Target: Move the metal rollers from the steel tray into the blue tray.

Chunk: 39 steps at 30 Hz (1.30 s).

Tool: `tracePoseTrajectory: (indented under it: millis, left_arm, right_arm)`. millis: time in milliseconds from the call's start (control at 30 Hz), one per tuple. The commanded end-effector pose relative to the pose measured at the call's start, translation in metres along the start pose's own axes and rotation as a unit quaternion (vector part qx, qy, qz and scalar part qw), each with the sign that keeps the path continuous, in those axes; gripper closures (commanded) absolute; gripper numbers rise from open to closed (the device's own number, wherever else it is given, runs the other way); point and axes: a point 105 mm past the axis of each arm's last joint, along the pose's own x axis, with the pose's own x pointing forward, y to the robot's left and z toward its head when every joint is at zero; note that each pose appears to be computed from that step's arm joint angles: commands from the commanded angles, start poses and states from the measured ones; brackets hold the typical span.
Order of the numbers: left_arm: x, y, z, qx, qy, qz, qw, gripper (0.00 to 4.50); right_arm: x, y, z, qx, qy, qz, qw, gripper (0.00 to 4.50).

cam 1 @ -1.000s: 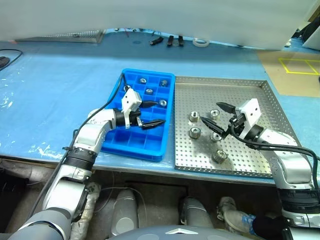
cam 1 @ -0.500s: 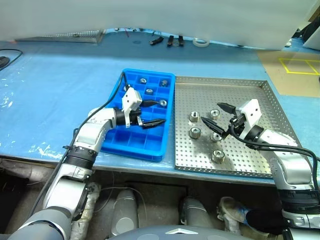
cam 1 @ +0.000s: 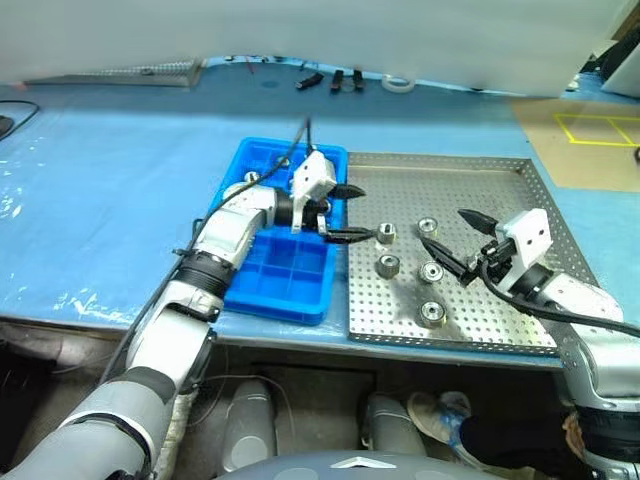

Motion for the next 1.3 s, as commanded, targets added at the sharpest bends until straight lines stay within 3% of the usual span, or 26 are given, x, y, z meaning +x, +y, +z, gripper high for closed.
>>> tracePoseTrajectory:
  millis: [33, 300, 533, 800, 1300]
  left_arm:
    - [0.019, -0.001, 0.008, 0.058, 0.019, -0.037, 0.997, 0.00]
    - [0.042, 0.000, -0.021, 0.066, 0.105, -0.062, 0.990, 0.00]
    - [0.048, -0.011, -0.038, 0.080, 0.157, -0.102, 0.979, 0.00]
    - [0.027, -0.003, -0.065, 0.102, 0.261, -0.096, 0.955, 0.00]
    - [0.024, -0.006, -0.067, 0.087, 0.261, -0.107, 0.955, 0.00]
  right_arm:
    - [-0.021, -0.002, 0.015, -0.011, -0.024, -0.048, 0.998, 0.03]
    - [-0.060, 0.013, 0.005, 0.009, 0.002, -0.131, 0.991, 0.03]
    - [-0.072, 0.020, -0.003, 0.017, 0.017, -0.166, 0.986, 0.03]
    - [-0.074, 0.025, -0.006, 0.020, 0.024, -0.164, 0.986, 0.03]
    - [-0.060, 0.063, -0.011, 0.047, 0.043, -0.069, 0.996, 0.03]
